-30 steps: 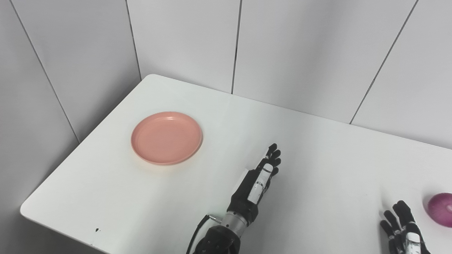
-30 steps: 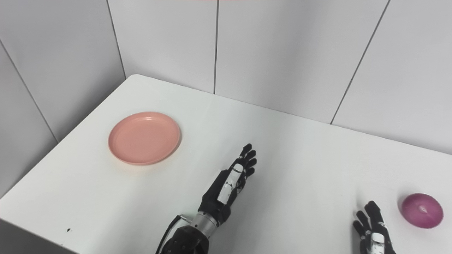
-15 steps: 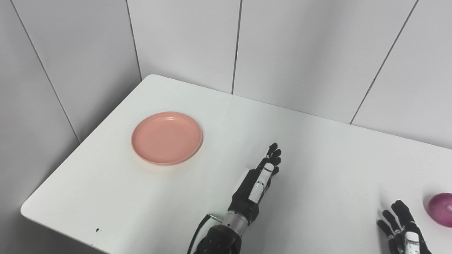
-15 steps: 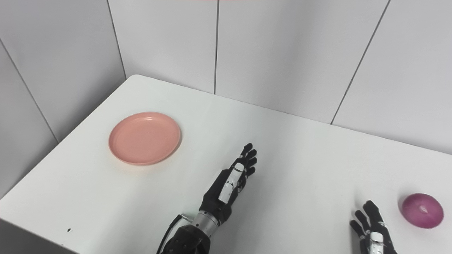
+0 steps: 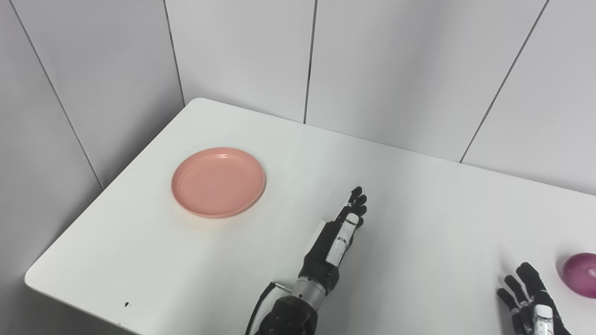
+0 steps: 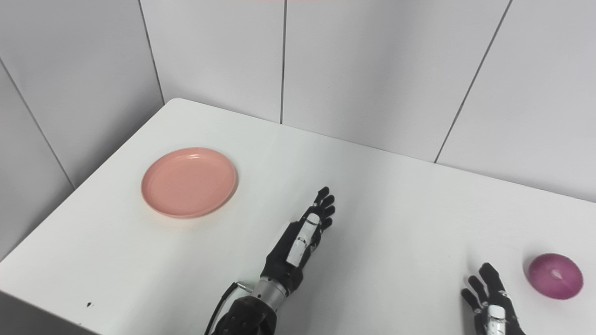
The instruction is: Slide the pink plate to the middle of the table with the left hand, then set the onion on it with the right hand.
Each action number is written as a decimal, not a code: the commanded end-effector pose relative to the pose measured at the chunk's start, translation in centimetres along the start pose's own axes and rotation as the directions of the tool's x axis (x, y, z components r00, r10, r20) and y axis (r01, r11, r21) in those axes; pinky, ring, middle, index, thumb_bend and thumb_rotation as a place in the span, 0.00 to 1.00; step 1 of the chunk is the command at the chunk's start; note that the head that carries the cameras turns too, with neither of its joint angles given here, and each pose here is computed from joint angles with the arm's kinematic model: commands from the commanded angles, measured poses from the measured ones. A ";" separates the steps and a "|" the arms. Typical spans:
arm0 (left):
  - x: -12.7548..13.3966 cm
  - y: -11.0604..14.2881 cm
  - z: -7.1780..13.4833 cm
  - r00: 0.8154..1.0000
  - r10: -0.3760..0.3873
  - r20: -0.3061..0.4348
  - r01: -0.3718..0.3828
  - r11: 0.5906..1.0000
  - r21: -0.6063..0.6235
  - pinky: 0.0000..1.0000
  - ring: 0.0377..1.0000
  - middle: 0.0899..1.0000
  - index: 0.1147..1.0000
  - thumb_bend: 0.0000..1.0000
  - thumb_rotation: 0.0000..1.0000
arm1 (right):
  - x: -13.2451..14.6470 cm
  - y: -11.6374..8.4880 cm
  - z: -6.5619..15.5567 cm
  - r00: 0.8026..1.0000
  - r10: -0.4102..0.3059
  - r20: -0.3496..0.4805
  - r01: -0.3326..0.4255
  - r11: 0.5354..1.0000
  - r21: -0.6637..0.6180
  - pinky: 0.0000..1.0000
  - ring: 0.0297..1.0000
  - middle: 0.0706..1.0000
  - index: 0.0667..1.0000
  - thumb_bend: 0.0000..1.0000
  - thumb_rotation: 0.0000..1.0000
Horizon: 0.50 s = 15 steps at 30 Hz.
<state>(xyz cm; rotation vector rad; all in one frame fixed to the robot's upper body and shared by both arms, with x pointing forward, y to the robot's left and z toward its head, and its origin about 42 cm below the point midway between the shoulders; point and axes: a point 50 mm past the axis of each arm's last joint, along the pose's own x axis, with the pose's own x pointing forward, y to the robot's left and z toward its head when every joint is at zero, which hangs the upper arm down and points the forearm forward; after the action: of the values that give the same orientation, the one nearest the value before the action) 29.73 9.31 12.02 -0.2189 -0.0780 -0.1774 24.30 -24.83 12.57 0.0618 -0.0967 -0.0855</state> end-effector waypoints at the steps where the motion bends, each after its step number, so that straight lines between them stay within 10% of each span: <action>1: 0.9 -1.2 1.1 0.998 0.012 0.069 -0.011 1.000 -0.015 0.98 0.99 1.00 0.97 0.46 1.00 | 0.0 -0.4 -0.4 1.000 -0.003 0.008 0.003 1.000 0.005 0.86 0.89 0.91 0.87 0.67 0.87; 15: 2.6 1.5 5.2 0.983 0.039 0.180 -0.043 0.999 0.018 1.00 1.00 1.00 1.00 0.44 1.00 | 0.1 -0.4 -0.5 1.000 -0.002 0.002 0.002 1.000 0.014 0.84 0.88 0.90 0.86 0.72 0.85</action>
<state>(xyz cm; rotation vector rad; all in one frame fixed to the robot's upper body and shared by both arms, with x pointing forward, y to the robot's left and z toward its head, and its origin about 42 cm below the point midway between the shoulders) 31.40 11.48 14.80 -0.2116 -0.1710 -0.0963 24.53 -25.01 12.64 0.0756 -0.1008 -0.0843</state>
